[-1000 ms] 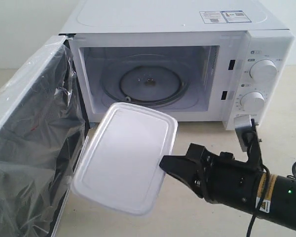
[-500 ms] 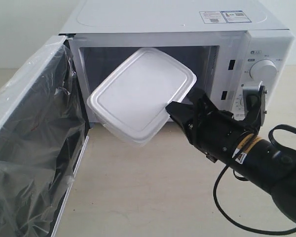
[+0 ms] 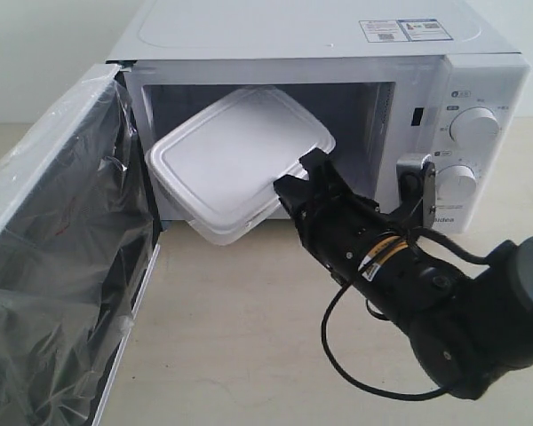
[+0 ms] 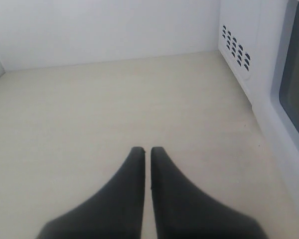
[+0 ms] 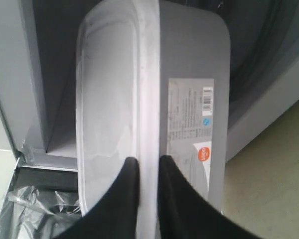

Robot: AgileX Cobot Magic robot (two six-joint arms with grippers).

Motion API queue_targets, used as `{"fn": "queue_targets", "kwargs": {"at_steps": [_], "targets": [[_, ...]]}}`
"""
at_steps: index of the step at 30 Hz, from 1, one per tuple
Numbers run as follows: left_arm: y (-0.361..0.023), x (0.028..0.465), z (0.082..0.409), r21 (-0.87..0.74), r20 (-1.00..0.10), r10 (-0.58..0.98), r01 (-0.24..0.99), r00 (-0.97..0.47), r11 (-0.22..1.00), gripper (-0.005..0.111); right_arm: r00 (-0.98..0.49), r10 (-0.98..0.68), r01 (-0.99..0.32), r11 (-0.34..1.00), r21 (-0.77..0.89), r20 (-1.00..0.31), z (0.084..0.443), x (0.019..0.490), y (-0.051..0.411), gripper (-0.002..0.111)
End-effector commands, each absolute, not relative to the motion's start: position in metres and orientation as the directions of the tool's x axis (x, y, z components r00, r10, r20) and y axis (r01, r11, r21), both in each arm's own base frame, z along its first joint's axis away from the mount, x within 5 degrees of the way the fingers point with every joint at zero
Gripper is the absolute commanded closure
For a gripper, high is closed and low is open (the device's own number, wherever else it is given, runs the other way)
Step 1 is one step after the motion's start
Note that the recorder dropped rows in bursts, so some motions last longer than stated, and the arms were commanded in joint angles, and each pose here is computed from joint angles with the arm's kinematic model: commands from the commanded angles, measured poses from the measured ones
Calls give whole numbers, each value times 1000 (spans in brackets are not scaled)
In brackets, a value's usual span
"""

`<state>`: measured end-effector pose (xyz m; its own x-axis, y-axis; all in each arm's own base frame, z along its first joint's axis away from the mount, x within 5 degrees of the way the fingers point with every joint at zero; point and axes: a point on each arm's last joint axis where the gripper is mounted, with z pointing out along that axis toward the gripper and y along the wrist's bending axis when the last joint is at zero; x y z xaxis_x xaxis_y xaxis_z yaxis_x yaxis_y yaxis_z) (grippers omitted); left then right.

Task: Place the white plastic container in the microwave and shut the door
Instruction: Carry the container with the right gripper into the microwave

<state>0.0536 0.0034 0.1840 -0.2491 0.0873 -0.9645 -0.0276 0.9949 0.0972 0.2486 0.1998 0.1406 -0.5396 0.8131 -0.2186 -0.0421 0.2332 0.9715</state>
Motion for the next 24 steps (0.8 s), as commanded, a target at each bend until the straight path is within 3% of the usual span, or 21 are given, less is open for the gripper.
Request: {"fn": "queue_targets", "kwargs": {"at_steps": [1,24], "targets": [[3,54,183,85,-967,77,-22,-244,996,102,-477,853,-52,214,975,-213,142,255,201,108],[3,54,183,85,-967,77,-22,-244,996,102,-331,908,-34,260,965,-256,158,290,213,108]]}}
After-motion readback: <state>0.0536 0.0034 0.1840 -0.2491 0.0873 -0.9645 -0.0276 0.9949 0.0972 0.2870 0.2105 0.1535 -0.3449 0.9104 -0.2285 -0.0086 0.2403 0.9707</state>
